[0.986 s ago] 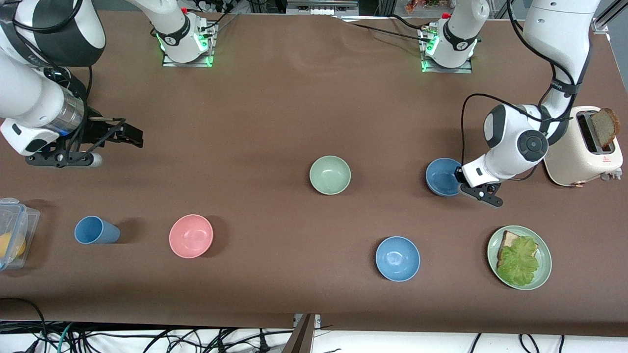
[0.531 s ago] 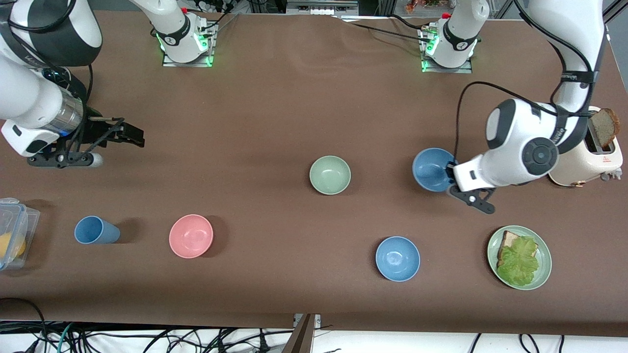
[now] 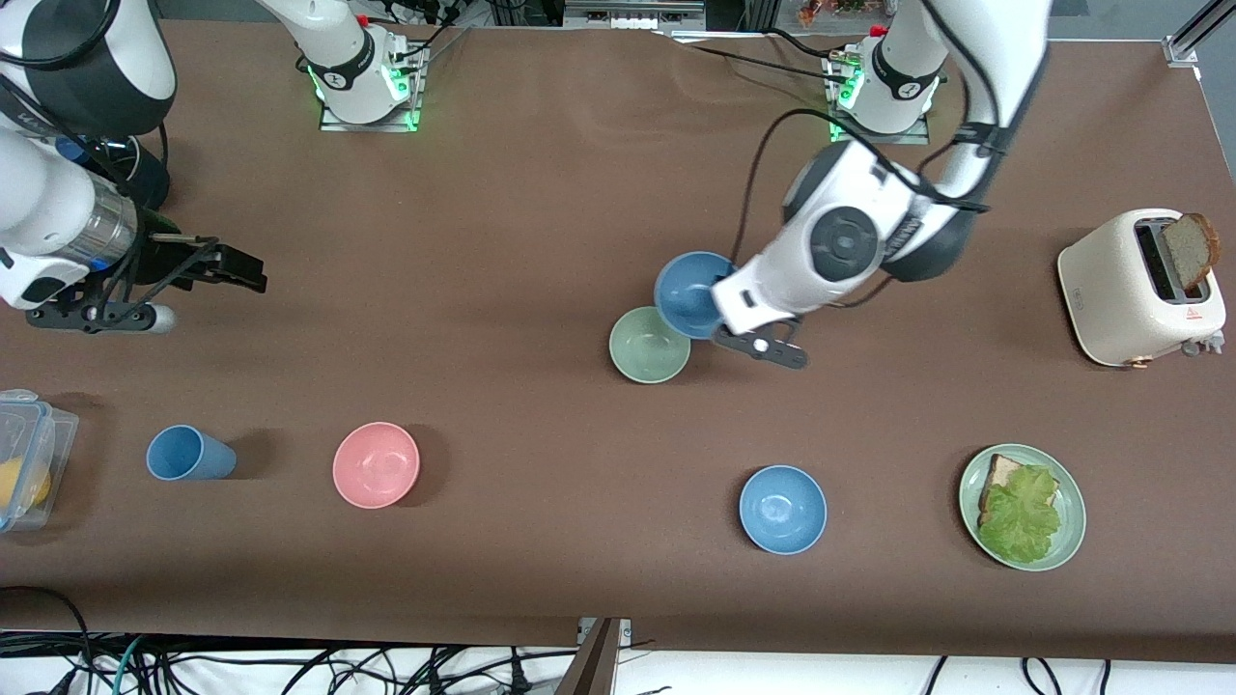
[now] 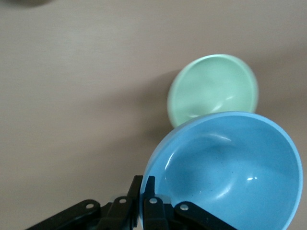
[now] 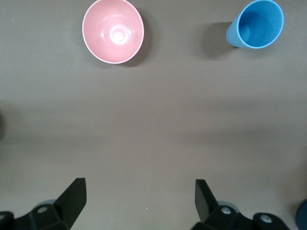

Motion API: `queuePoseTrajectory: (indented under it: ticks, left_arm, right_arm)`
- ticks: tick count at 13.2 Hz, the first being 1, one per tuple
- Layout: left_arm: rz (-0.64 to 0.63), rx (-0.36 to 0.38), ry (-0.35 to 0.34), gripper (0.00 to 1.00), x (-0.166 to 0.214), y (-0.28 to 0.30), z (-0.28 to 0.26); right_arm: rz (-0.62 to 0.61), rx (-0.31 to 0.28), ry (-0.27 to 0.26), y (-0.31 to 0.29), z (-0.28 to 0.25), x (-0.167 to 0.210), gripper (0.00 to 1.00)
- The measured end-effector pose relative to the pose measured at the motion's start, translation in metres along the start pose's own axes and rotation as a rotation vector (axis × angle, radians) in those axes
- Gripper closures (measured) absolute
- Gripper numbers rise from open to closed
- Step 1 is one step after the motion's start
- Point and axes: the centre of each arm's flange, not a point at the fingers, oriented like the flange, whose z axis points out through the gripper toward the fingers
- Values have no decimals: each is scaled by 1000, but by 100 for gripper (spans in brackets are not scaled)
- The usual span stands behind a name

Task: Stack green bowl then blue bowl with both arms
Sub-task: 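Lower the blue bowl into the green bowl and open the left gripper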

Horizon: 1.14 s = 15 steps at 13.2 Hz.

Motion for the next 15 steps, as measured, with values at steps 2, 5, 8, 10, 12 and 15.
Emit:
queuePoseTrajectory:
  ticks: [2, 5, 8, 10, 12, 15]
  left_arm:
    - [1, -12, -1, 95, 9, 19, 15]
    - [28, -41, 45, 95, 31, 12, 46]
    - [98, -54, 66, 95, 43, 6, 70]
    - [116, -61, 85, 95, 47, 5, 75]
    - [141, -61, 84, 95, 49, 4, 80]
    - [220, -61, 99, 95, 53, 0, 86]
  right_arm:
    - [2, 2, -1, 2, 0, 0, 0]
    - [-2, 2, -2, 0, 0, 0, 0]
    - [-1, 2, -2, 0, 0, 0, 0]
    - [-1, 2, -2, 0, 0, 0, 0]
    - [0, 2, -7, 0, 1, -1, 0]
    - [1, 1, -15, 0, 1, -1, 0]
